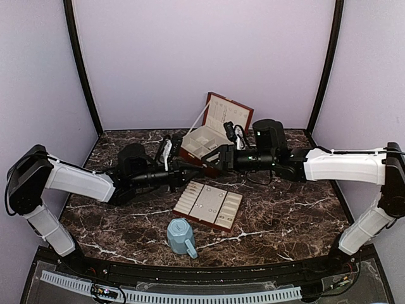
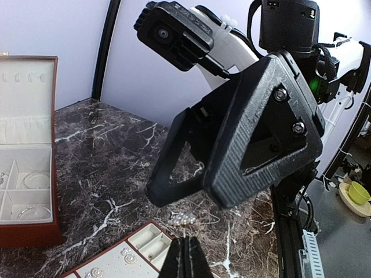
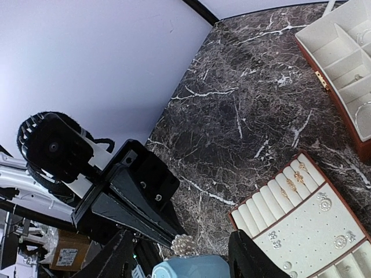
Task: Organize the mixed jewelry
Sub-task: Pass from the left arm to the right
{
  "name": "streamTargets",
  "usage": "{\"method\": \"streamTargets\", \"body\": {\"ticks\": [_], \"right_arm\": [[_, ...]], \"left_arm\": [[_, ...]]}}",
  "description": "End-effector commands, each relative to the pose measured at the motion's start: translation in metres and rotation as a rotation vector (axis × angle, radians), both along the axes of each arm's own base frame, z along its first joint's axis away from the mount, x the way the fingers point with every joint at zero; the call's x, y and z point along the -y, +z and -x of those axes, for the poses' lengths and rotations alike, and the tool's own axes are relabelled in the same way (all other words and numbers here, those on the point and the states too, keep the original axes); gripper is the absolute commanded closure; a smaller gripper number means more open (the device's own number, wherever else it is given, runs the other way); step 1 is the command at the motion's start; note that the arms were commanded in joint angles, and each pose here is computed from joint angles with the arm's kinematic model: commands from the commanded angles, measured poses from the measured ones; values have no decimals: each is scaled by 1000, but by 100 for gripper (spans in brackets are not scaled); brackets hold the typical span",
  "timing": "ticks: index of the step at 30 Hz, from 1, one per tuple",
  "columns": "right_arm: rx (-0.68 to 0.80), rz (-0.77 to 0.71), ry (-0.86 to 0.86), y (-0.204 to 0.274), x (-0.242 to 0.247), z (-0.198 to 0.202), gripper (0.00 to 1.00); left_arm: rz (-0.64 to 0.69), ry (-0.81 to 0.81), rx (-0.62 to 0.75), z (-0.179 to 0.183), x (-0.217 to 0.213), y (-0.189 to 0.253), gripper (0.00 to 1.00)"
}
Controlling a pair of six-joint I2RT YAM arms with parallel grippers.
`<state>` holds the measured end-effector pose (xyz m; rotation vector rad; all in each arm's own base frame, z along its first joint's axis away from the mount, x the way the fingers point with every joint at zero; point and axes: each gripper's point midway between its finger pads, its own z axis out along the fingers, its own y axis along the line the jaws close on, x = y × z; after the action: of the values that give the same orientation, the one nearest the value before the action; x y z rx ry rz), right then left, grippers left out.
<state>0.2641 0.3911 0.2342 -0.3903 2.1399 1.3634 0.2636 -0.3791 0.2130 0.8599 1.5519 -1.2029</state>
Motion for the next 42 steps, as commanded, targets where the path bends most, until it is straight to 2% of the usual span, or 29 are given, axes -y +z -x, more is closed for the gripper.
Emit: {"method": "streamTargets", "body": {"ticks": [1, 20, 33, 42], "right_arm": [[-30, -47, 60, 15, -11, 6, 46], [-14, 6, 51, 8, -11, 9, 76], [1, 4, 38, 10, -7, 9, 86], [16, 5, 5, 14, -3, 6, 90]], "left_arm": [[25, 0, 95, 7, 1, 18, 100], [5, -2, 117, 17, 5, 19, 100], [-12, 1, 110, 18, 9, 13, 100], [-27, 18, 100, 14, 10, 8, 100]]}}
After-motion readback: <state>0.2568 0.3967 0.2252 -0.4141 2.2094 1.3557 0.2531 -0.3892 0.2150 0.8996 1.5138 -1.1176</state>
